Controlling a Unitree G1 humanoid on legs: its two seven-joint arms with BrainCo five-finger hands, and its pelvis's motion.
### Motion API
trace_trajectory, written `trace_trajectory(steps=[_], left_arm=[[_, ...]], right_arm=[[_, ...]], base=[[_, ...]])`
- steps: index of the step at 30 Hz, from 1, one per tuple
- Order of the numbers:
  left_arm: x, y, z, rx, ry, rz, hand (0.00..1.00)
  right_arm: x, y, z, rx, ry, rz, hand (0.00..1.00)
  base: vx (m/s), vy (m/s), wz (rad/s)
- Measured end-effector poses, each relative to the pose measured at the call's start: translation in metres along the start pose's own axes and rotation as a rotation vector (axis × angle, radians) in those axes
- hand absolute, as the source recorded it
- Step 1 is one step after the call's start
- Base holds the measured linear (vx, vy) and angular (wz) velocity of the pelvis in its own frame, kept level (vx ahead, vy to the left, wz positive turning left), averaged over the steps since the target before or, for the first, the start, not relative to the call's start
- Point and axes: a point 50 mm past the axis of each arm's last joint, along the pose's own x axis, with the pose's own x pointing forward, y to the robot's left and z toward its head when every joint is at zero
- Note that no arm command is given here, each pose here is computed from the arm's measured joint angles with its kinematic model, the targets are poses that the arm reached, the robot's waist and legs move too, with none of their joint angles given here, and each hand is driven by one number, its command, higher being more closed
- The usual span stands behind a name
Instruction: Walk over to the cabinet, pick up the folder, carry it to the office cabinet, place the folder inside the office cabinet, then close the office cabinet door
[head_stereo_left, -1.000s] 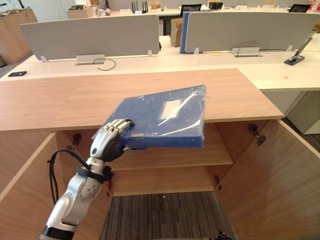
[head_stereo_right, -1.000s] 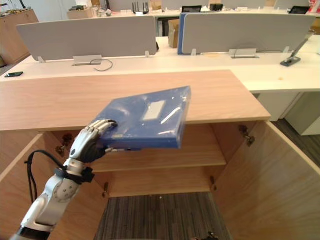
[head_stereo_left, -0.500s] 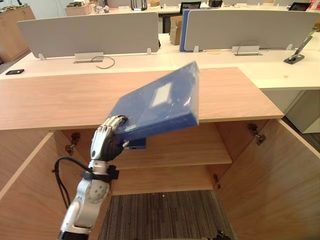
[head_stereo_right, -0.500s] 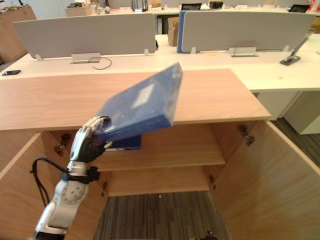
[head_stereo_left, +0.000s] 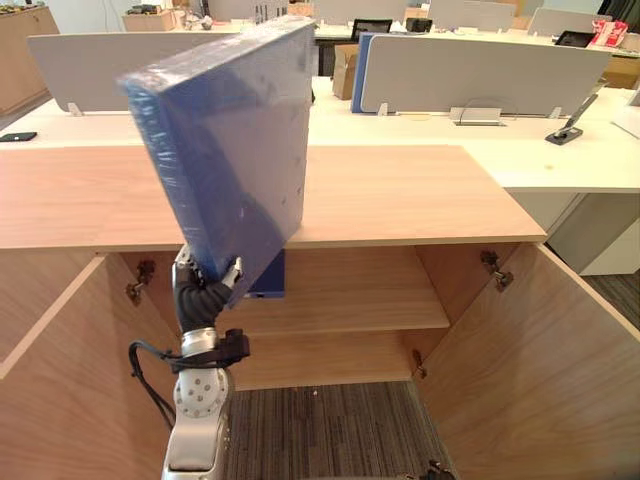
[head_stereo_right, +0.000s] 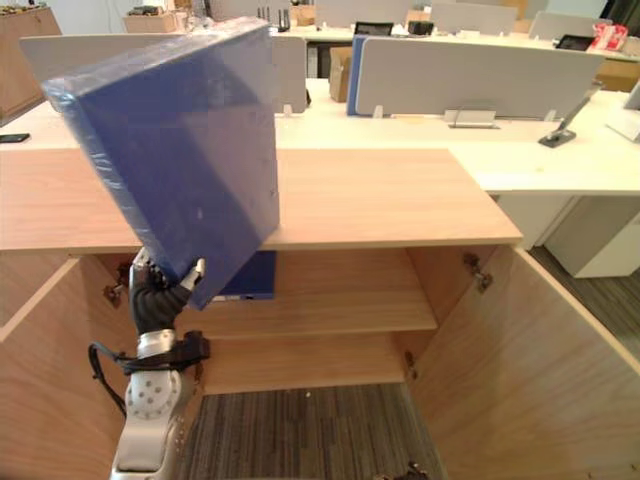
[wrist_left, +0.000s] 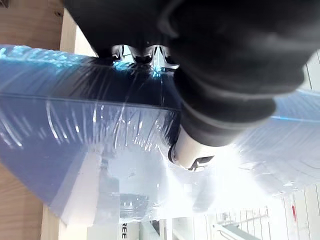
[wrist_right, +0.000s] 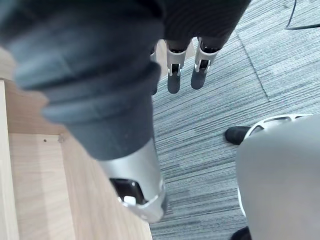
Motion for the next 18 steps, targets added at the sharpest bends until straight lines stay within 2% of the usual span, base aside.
trace_trajectory(steps=[6, 8, 12, 15, 18], left_arm=[[0.001, 0.009, -0.003, -0.050, 0.026, 0.080, 1.00], [0.000, 0.011, -0.007, -0.112, 0.058, 0.099, 1.00], [-0.002, 0.012, -0.021, -0.290, 0.144, 0.090, 1.00], [-0.006, 0.010, -0.039, -0.528, 0.249, 0.063, 1.00], [-0.010, 0.013, -0.041, -0.667, 0.272, 0.038, 1.00]], right_arm=[[-0.001, 0.004, -0.002, -0.006, 0.004, 0.010, 0.00], [-0.001, 0.008, -0.003, -0.001, 0.007, 0.021, 0.00], [-0.002, 0.015, -0.004, 0.005, 0.012, 0.037, 0.00], [-0.003, 0.019, 0.000, -0.004, -0.012, 0.054, 0.00], [-0.008, 0.022, 0.012, 0.094, -0.086, 0.072, 0.00]], base=[[-0.01, 0.002, 0.00], [0.00, 0.000, 0.00], [0.00, 0.000, 0.00], [-0.03, 0.005, 0.00], [-0.05, 0.009, -0.02]])
